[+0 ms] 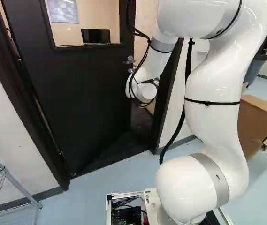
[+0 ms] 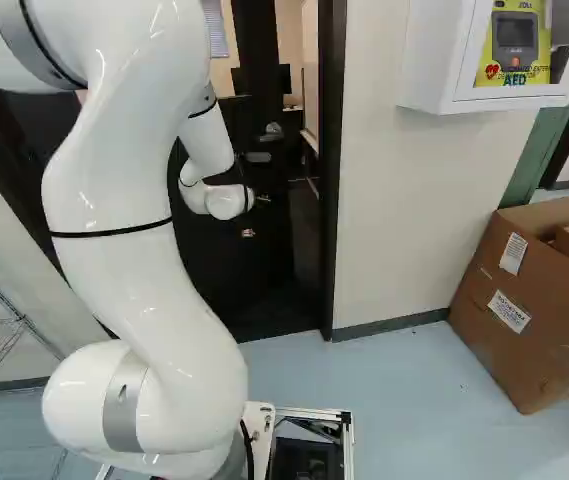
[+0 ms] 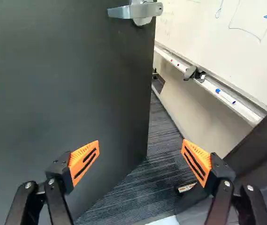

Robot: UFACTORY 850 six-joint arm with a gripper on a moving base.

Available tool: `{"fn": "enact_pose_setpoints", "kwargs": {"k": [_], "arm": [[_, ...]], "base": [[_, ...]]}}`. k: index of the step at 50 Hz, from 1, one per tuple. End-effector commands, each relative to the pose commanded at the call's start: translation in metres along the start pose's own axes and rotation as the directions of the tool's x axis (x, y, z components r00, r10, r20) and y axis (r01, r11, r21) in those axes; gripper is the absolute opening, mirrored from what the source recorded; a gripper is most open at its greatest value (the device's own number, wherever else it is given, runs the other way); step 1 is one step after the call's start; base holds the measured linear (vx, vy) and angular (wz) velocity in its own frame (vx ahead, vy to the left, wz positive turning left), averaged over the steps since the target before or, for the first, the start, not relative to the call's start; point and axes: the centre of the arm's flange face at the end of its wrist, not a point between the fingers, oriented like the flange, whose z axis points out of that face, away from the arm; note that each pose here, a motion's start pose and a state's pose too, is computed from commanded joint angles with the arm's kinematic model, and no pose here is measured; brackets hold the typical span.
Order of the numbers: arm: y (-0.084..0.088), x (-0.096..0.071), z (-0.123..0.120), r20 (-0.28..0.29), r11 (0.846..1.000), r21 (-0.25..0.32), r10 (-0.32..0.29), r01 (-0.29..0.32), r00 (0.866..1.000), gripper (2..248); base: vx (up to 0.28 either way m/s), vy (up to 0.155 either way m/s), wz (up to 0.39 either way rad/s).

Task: Open the door and move inside

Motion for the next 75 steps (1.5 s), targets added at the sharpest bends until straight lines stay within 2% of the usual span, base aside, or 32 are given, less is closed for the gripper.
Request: {"fn": "enact_pose_setpoints", "kwargs": {"k": [38, 75], "arm": [[0.023, -0.024, -0.072, 0.027, 0.999, -0.038, 0.014, -0.013, 1.0, 247], [0.063, -0.044, -0.126, 0.03, 0.99, -0.131, 0.055, -0.05, 0.998, 247]], "base": [[0.0, 0.0, 0.0], [0.0, 0.0, 0.0]]}}
